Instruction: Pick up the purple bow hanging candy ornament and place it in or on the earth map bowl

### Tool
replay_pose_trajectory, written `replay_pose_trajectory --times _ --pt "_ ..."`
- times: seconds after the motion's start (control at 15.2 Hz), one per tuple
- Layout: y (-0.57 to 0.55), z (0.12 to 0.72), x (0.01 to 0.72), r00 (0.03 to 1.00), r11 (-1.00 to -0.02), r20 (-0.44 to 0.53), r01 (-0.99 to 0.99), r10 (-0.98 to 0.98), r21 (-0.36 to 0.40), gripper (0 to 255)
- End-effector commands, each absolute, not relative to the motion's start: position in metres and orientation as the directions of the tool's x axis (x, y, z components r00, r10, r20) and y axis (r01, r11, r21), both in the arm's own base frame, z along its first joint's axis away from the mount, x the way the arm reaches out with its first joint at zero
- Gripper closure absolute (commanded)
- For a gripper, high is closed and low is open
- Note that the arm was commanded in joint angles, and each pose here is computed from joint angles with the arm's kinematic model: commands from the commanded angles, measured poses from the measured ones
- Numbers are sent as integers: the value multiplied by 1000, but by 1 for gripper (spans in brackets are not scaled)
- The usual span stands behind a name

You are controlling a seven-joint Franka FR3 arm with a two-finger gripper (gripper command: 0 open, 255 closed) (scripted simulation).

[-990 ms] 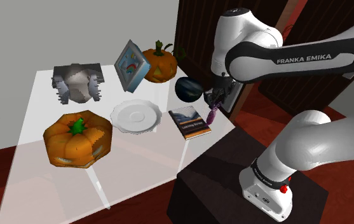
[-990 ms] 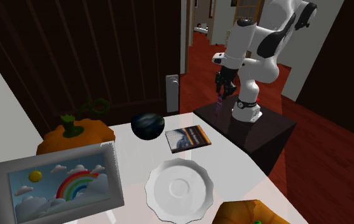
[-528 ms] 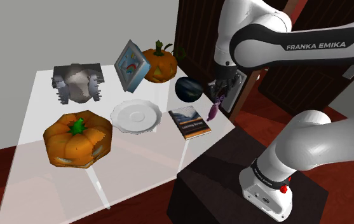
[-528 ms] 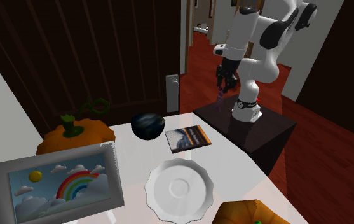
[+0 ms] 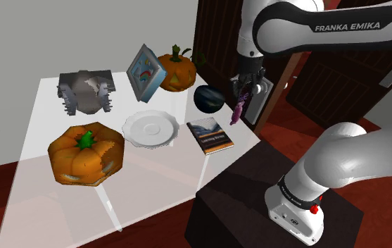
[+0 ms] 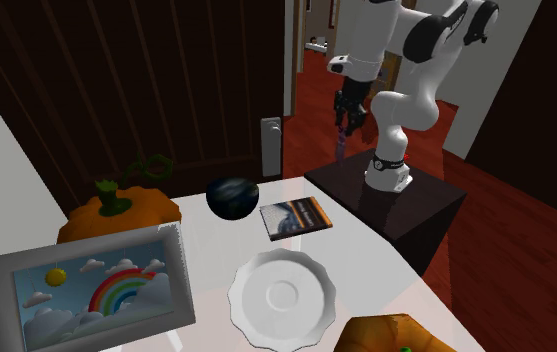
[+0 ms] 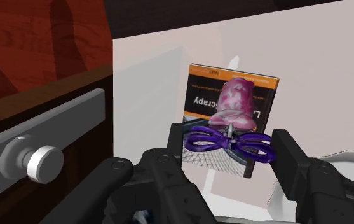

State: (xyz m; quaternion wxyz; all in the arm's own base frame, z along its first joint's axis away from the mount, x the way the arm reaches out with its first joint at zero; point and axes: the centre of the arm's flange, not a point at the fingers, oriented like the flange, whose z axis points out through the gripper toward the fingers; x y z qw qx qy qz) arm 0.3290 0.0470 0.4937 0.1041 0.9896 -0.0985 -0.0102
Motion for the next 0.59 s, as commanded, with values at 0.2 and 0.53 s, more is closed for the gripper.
replay_pose_trajectory --times 0.2,0.53 --pt "16 504 386 980 -959 0 -193 -197 208 255" --pt "-15 513 444 980 -959 0 -193 -197 208 255"
